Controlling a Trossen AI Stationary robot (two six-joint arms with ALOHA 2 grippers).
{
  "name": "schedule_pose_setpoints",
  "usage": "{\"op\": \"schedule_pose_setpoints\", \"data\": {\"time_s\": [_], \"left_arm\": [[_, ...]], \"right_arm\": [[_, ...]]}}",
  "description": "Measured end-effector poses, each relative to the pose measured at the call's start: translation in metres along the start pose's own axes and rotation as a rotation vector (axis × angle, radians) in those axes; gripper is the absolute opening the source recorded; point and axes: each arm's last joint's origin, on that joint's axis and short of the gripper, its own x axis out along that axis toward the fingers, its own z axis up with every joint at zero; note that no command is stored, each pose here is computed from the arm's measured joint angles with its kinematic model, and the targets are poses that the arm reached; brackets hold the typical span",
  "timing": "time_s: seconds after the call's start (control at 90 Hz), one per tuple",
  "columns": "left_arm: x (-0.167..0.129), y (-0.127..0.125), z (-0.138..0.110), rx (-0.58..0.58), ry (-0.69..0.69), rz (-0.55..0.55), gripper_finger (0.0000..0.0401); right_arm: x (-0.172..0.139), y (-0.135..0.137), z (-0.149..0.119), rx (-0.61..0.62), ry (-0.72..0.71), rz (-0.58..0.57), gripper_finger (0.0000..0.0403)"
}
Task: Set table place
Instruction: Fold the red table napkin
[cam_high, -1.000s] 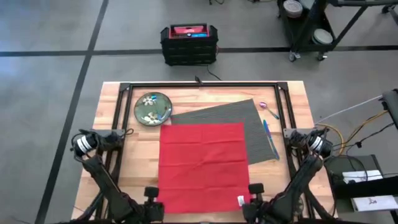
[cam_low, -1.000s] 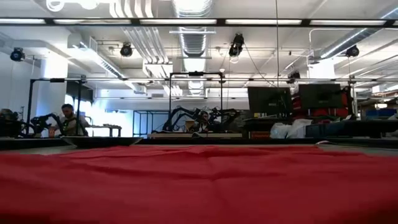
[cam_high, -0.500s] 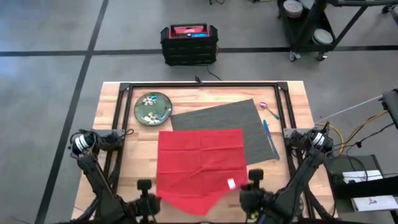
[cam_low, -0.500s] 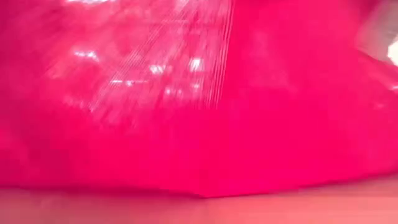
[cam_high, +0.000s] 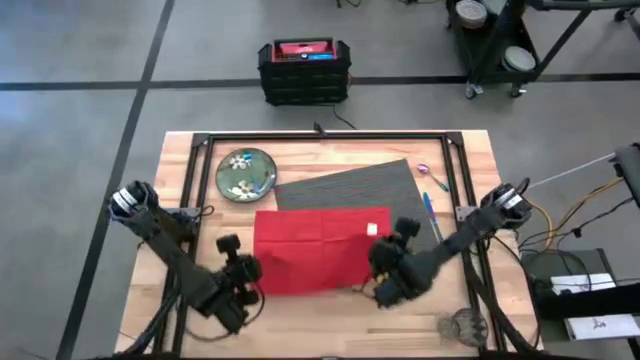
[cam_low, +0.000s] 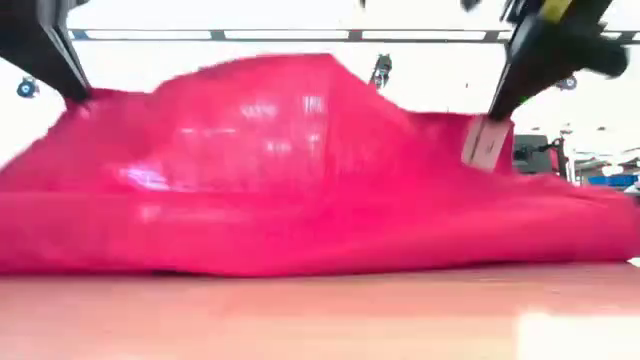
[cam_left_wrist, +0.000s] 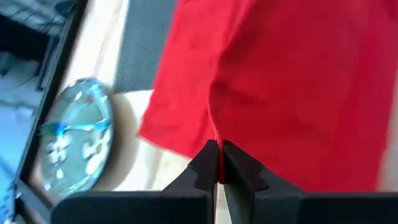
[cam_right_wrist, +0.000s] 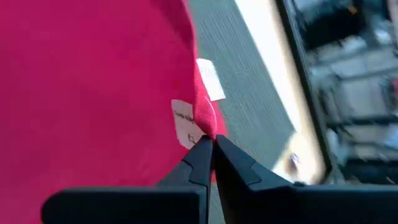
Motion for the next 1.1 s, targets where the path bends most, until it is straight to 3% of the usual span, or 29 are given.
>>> {"op": "schedule_pose_setpoints", "data": {"time_s": [0.133, 0.256, 0.444, 0.6, 0.822, 1.1], "left_arm": [[0.017, 0.017, -0.006, 0.002, 0.003, 0.03, 0.0], [0.03, 0.027, -0.012, 0.01, -0.021, 0.061, 0.0], [0.04, 0.033, -0.022, 0.021, -0.041, 0.081, 0.0], [0.05, 0.027, -0.03, -0.012, -0.052, 0.032, 0.0], [0.05, 0.023, -0.033, 0.002, 0.007, -0.041, 0.0], [0.023, 0.041, -0.014, -0.011, -0.074, -0.037, 0.0]], "right_arm": [[0.03, -0.006, -0.002, -0.017, 0.06, -0.057, 0.0], [0.05, -0.007, -0.003, -0.013, 0.089, -0.042, 0.0], [0.06, -0.004, -0.004, -0.04, 0.091, -0.016, 0.0], [0.063, 0.002, -0.011, 0.0, 0.136, 0.042, 0.0], [0.038, 0.011, -0.027, -0.03, 0.235, 0.199, 0.0], [-0.016, -0.026, -0.004, 0.084, 0.098, 0.381, 0.0]]}}
